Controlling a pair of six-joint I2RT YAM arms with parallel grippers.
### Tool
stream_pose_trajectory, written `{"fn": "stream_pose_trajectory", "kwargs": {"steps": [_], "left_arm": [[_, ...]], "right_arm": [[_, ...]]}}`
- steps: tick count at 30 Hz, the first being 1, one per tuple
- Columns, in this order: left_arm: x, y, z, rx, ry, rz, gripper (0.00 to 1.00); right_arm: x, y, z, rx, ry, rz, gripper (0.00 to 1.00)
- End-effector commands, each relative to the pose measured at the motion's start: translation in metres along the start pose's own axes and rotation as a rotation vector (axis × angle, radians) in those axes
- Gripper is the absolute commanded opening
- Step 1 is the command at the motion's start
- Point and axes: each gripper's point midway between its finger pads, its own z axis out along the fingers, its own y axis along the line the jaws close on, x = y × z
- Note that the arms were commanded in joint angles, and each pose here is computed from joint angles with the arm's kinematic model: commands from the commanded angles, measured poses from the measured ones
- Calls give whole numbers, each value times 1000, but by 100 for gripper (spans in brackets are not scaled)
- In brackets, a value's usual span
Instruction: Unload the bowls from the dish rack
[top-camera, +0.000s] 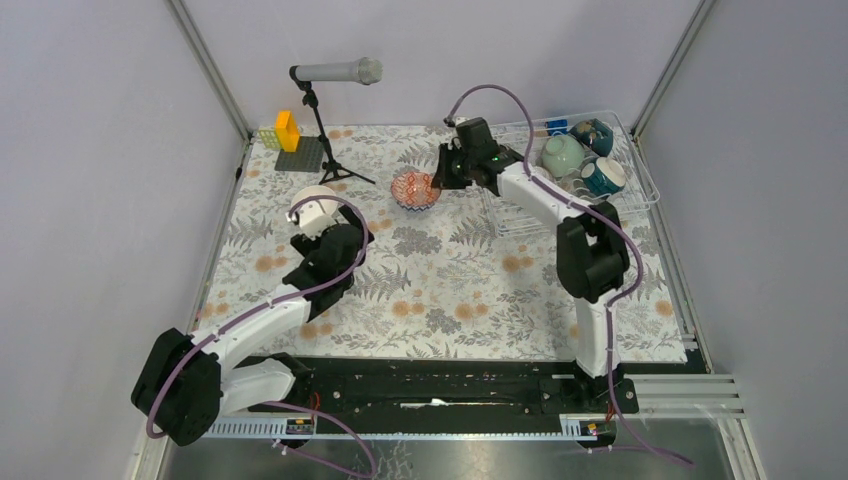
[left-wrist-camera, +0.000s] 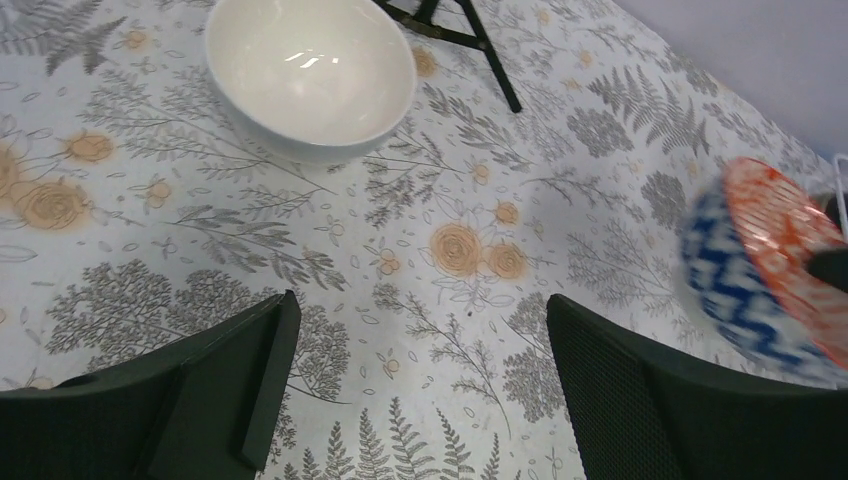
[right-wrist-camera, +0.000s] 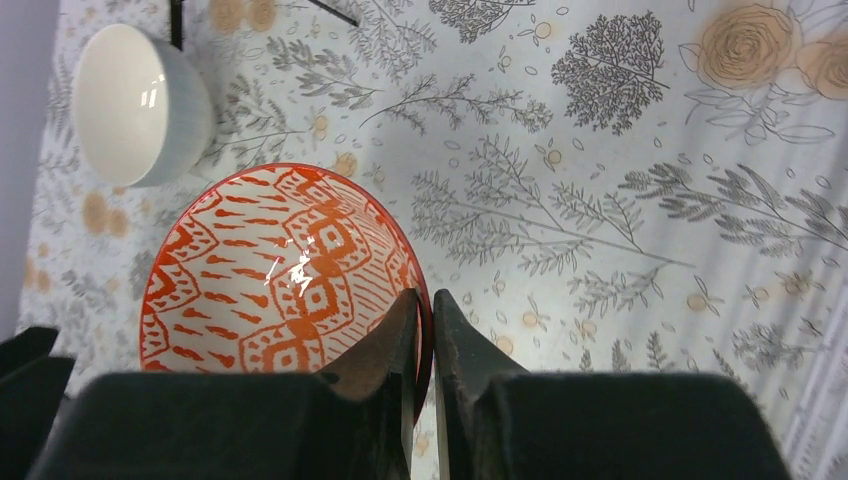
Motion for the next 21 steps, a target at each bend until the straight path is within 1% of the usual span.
{"fn": "stream_pose_trajectory", "kwargs": {"steps": [1,4,7,12,14,16,19,21], "left_arm": [[-7,-41,-8,207,30,75,99],[0,-55,-14,318,46,102,99],[4,-60,-16,360,52,102,99],[8,-63,-14,359,69,123,99],[9,-63,-13,356,73,128,99],[9,-64,-13,363,74,131,99],[10,-66,-14,371,76,132,99],[10,-66,-14,370,76,133,99]], "right_arm": [[-33,22,21,3,-126,-25,4],[-33,23,39,17,-139,-29,5],[-33,24,59,9,-173,-64,5],[-32,16,86,49,-211,-99,8],[-39,15,94,54,-253,-97,10],[-45,8,100,92,-295,-79,9],[-50,3,108,131,-328,-88,9],[-52,0,112,160,-344,-110,11]]}}
